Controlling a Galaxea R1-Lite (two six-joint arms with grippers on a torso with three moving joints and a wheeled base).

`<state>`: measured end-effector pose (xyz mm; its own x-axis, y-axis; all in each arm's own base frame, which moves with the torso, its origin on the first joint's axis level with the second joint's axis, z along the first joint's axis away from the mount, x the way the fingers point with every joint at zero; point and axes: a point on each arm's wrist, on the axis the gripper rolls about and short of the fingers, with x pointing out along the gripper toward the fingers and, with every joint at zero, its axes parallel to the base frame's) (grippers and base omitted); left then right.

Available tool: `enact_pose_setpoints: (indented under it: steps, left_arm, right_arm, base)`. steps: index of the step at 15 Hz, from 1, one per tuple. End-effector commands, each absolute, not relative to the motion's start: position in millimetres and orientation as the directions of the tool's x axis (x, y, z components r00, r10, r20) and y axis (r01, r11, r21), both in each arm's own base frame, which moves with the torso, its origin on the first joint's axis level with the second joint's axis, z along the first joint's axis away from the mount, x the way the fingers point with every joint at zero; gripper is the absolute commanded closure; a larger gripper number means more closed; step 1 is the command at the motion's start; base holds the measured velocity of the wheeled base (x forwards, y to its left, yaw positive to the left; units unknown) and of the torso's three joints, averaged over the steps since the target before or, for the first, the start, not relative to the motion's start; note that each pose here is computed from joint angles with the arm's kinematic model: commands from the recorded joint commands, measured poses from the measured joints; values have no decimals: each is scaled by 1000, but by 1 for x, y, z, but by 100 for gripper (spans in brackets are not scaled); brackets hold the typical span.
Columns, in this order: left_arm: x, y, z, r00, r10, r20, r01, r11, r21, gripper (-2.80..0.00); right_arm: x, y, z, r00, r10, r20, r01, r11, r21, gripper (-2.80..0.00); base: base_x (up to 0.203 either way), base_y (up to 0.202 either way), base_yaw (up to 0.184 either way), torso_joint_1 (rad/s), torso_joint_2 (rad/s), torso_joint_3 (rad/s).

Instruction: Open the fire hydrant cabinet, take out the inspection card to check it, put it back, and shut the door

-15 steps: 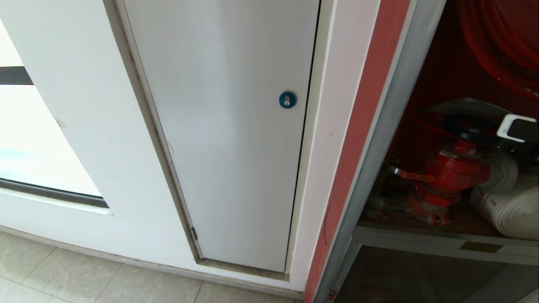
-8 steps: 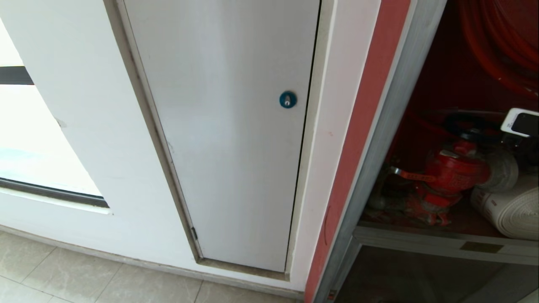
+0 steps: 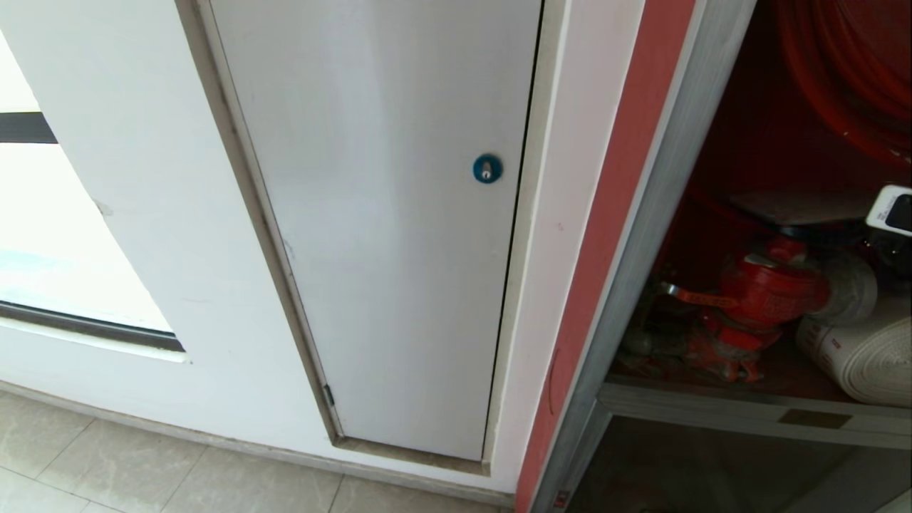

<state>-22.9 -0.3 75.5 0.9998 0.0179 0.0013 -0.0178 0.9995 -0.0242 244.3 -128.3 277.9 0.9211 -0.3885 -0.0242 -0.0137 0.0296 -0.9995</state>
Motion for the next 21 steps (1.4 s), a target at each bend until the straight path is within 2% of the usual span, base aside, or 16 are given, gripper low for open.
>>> enact_pose_setpoints:
  steps: [1, 8, 16, 21]
  left_arm:
    - [-23, 0, 75, 1000, 18, 0, -18, 1000, -25, 0]
    - [-23, 0, 75, 1000, 18, 0, -18, 1000, -25, 0]
    - [-23, 0, 75, 1000, 18, 0, -18, 1000, -25, 0]
    - [-23, 0, 75, 1000, 18, 0, -18, 999, -26, 0]
  right_arm:
    - [242, -130, 278, 920, -391, -21, -15, 19, -1000, -280]
    - [225, -120, 272, 927, -373, -36, -29, 25, -999, -280]
    - [174, -98, 268, 920, -379, -102, -88, 54, -995, -280]
    - [141, -91, 266, 926, -368, -81, -72, 40, -997, -280]
  base:
    - [0, 0, 0, 0, 0, 0]
    - [0, 0, 0, 0, 0, 0]
    - [0, 0, 0, 0, 0, 0]
    - [0, 0, 0, 0, 0, 0]
